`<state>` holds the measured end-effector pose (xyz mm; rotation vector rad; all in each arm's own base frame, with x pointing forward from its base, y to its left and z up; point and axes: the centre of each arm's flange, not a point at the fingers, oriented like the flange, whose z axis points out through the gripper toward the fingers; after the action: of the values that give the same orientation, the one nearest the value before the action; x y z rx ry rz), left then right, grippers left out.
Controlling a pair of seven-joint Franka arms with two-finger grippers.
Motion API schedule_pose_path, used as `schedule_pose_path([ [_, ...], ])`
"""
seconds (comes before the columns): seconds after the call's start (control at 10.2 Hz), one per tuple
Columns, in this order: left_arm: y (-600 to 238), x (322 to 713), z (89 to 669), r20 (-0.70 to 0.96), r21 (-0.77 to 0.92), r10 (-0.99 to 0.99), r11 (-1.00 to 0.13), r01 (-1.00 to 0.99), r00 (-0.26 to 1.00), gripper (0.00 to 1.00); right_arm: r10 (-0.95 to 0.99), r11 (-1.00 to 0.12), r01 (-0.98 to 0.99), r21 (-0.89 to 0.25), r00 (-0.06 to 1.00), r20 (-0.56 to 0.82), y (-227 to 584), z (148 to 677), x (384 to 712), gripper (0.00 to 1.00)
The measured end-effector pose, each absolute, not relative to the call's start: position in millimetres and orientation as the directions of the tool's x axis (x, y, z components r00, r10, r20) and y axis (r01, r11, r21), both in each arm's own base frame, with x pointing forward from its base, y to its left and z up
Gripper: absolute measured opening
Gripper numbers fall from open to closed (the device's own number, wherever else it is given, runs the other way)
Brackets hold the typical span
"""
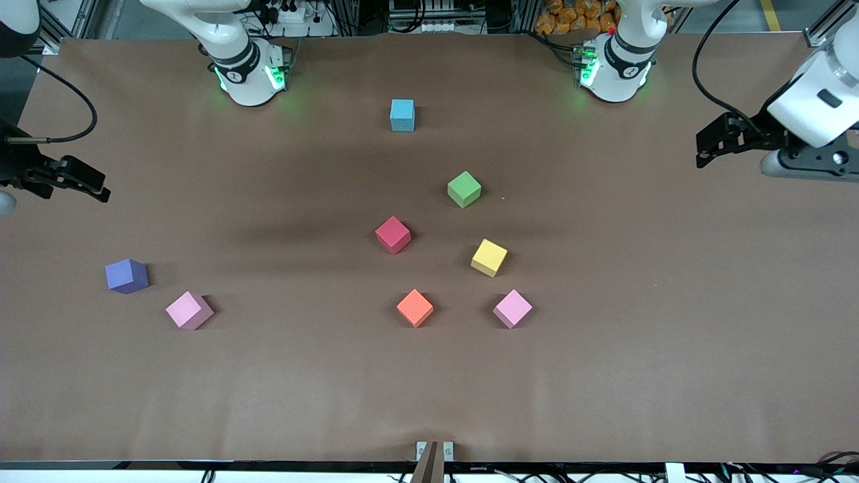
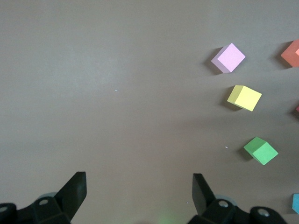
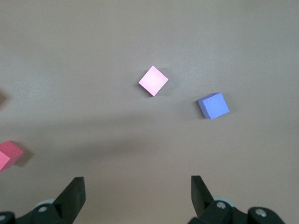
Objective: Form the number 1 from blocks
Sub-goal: 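Reach the right gripper to the red cube while the left gripper reaches pink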
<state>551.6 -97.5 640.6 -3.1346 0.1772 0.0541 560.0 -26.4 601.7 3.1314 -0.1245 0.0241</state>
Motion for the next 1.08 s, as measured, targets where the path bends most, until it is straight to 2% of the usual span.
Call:
schedule_pose_path([
  [0.39,-148.9,588.6,560.7,-0.1,-0.001,-0.016,-1.0,-0.016,0.995,1.0,-0.083,-0.997,-0.083,0.008,0.996,-0.016,-28.5,586.7,558.0,1.0],
  [0.69,-219.0,617.1,470.0,-0.111,-0.012,0.133,-0.991,0.132,0.985,1.0,-0.045,-0.999,-0.045,0.002,0.996,-0.072,-5.9,554.4,555.2,1.0],
  [1.08,-266.4,640.7,378.2,-0.08,0.001,0.376,-0.926,0.377,0.923,1.0,0.039,-0.999,0.039,0.0,0.995,-0.094,44.0,517.2,555.8,1.0],
])
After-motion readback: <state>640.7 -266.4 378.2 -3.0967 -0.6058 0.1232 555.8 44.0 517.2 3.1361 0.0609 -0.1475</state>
